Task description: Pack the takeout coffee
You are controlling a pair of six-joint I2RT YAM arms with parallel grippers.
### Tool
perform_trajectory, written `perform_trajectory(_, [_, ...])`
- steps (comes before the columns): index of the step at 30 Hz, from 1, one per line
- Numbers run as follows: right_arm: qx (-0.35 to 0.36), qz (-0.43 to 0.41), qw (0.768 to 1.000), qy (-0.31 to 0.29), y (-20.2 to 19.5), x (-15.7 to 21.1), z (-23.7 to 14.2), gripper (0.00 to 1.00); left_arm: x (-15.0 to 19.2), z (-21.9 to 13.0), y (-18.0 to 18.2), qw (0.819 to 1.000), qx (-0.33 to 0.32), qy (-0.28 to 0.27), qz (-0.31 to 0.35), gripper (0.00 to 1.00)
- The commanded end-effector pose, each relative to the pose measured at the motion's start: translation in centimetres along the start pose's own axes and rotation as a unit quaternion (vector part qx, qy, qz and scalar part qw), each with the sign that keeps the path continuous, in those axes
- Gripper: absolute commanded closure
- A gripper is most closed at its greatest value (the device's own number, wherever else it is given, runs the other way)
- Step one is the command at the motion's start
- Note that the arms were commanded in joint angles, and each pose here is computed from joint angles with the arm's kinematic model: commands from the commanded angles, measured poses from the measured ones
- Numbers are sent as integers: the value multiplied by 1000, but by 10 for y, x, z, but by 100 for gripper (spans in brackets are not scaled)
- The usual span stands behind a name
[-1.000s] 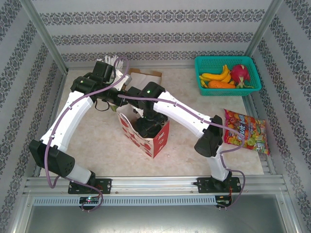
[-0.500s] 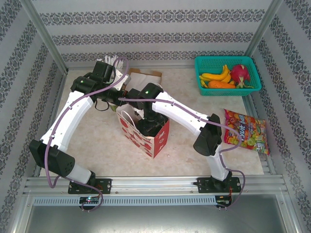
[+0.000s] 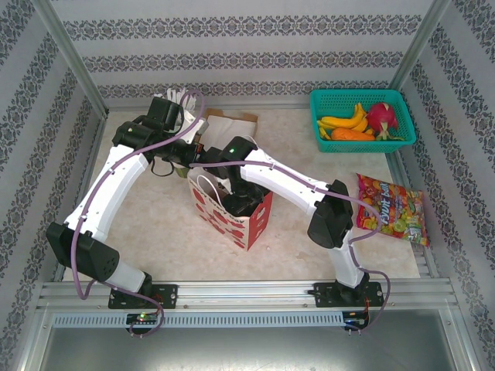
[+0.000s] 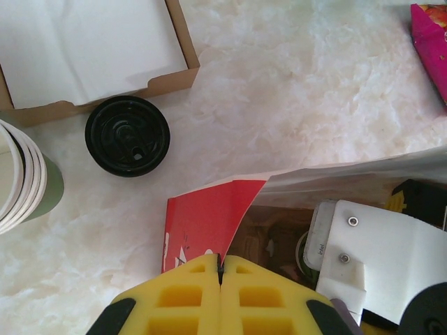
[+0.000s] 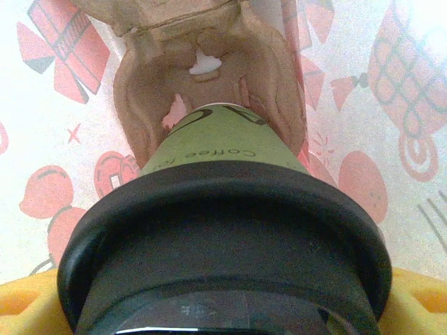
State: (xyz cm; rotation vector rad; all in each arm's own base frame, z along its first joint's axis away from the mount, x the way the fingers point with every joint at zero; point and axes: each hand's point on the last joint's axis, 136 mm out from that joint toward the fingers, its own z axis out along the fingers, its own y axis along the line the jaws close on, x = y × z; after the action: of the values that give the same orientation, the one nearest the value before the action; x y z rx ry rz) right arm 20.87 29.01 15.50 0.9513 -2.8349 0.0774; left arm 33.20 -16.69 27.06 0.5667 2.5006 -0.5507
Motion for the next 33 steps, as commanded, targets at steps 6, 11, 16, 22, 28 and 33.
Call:
perform_trajectory(6, [-1,-6,999,31,-4,8,7,30,-9,-7,-4,1000,10,-28,4,100])
perform_trajectory(11, [19,-5,999,45,-13,11,11,30,-10,-8,-4,1000,7,-30,5,100])
perform_trajectory(16, [19,-1,999,45,-15,9,13,30,-11,-7,-3,1000,7,-30,5,100])
perform_trajectory(22, [17,-2,999,40,-14,5,14,30,-10,-7,-3,1000,7,-30,7,100])
perform_trajectory(28, [11,4,1000,-1,-14,-6,6,31,-9,-6,-4,1000,10,-27,5,100])
perform_trajectory(33, [8,10,1000,-16,-15,-9,4,32,-9,-6,-5,1000,10,-27,5,100])
